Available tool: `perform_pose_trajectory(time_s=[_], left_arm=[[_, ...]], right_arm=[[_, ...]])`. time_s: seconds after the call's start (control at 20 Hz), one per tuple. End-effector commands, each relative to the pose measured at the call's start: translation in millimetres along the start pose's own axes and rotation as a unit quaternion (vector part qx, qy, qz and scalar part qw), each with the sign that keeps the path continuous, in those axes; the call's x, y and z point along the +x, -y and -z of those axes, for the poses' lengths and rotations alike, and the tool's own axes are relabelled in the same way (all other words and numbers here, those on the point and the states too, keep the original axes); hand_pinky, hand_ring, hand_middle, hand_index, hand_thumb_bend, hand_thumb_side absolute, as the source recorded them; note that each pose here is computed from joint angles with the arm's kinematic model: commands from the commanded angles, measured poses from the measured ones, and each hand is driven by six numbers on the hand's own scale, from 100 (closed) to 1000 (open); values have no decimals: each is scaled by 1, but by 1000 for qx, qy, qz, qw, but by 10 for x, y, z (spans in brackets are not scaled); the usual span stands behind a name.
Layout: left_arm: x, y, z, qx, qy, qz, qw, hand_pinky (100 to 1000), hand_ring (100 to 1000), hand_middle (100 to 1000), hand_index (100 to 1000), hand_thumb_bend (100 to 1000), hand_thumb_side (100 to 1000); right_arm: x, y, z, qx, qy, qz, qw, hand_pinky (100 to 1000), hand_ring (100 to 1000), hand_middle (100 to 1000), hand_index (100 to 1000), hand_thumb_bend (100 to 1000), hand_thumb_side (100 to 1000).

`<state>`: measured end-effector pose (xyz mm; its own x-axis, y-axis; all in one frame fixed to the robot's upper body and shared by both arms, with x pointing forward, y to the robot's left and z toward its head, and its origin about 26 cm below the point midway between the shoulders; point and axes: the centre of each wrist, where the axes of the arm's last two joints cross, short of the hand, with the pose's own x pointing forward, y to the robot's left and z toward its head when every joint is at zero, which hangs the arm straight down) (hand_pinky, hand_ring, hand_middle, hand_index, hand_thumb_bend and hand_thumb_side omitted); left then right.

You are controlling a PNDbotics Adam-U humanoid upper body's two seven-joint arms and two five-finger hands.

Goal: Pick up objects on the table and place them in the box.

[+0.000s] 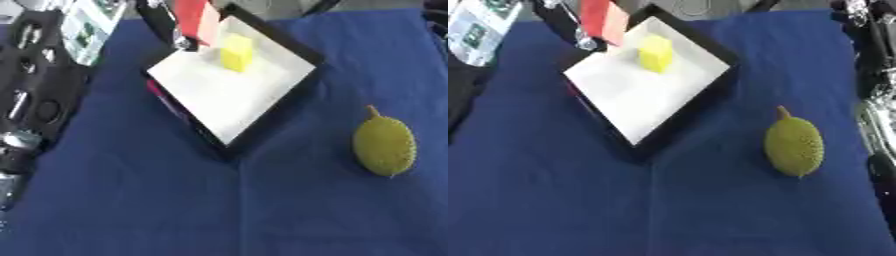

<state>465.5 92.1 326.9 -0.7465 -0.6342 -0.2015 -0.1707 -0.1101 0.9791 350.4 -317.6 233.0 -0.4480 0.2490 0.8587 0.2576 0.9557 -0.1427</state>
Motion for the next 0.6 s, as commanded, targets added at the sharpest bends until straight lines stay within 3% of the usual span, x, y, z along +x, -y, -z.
perform_pose_trajectory(time_s=[0.05, 0.15, 0.3, 0.35, 0.4, 0.45, 0.6], left_arm=[[13, 73, 52, -4, -5, 12, 1000, 754, 690, 668, 561, 660, 100], [16, 171, 69, -11, -10, 18, 1000, 762, 709, 697, 604, 703, 100], [2, 231, 72, -8, -18, 26, 999, 809, 792, 803, 792, 841, 100], [-1, 236, 71, -5, -21, 29, 999, 825, 821, 840, 840, 874, 146], [-3, 242, 71, -3, -23, 32, 999, 850, 858, 885, 893, 897, 258], [-8, 232, 66, 3, -26, 35, 999, 859, 868, 901, 915, 899, 307], [-27, 178, 30, 36, -39, 40, 998, 851, 862, 899, 929, 873, 318]], right_arm=[[117, -6, 31, -1, 19, 2, 1000, 991, 858, 757, 856, 100, 750], [118, -11, 29, 1, 19, 3, 1000, 991, 857, 756, 856, 100, 751], [114, -15, 26, 4, 18, 3, 1000, 990, 855, 754, 854, 100, 751], [113, -16, 26, 4, 18, 4, 1000, 990, 854, 753, 854, 100, 752], [112, -16, 26, 5, 18, 4, 1000, 990, 854, 753, 854, 100, 752], [109, -16, 24, 6, 17, 4, 1000, 990, 854, 752, 854, 100, 752], [98, -9, 17, 4, 15, 4, 1000, 990, 853, 752, 854, 100, 752]])
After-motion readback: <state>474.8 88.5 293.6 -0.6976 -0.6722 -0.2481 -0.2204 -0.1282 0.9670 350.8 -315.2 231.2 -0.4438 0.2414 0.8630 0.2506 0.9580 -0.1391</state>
